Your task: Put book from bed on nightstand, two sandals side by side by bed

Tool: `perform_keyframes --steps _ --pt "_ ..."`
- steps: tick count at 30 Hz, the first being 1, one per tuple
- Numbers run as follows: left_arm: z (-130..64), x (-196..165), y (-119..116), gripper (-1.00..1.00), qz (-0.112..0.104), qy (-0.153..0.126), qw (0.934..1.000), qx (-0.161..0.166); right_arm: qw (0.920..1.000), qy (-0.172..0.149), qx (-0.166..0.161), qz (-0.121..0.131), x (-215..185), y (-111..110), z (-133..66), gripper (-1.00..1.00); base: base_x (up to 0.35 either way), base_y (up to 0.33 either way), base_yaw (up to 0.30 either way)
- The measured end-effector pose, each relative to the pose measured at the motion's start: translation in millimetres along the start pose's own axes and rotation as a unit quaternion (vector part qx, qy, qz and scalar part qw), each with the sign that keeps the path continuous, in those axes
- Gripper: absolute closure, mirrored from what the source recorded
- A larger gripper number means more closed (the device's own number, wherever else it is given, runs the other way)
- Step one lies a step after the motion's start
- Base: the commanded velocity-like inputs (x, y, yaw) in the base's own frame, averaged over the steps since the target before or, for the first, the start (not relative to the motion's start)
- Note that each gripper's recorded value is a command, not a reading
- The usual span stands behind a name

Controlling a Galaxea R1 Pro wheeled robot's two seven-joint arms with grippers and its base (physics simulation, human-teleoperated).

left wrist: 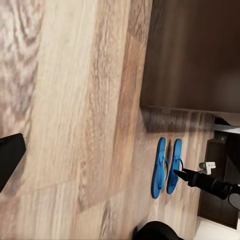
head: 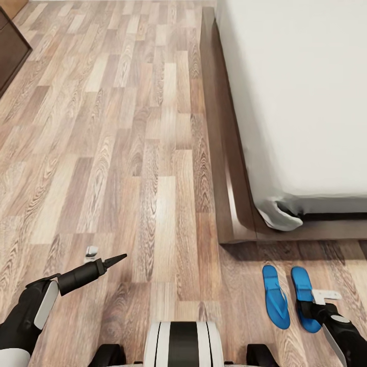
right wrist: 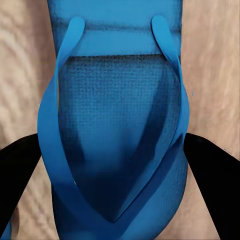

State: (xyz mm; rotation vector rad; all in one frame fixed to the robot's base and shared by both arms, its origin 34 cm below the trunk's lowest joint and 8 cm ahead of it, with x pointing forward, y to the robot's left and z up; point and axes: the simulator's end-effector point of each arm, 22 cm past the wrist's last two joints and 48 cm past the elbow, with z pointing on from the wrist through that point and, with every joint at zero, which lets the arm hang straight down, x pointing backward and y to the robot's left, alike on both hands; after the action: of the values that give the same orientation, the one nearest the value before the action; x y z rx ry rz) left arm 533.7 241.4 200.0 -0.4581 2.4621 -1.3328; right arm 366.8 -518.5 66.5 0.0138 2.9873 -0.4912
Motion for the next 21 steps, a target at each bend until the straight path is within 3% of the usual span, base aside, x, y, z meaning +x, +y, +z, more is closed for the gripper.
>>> perform_keyframes --steps 10,21 --pt "2.0 6.0 9.1 -1.0 -0.008 0.005 1.0 -0.004 1.0 0.009 -0.001 -0.004 9.1 2.1 4.9 1.0 0.001 0.0 0.0" --pt "1.6 5.6 9.2 -1.0 -0.008 0.004 0.9999 -0.004 1.0 0.009 0.0 -0.004 8.9 2.1 4.9 1.0 0.134 0.027 0.0"
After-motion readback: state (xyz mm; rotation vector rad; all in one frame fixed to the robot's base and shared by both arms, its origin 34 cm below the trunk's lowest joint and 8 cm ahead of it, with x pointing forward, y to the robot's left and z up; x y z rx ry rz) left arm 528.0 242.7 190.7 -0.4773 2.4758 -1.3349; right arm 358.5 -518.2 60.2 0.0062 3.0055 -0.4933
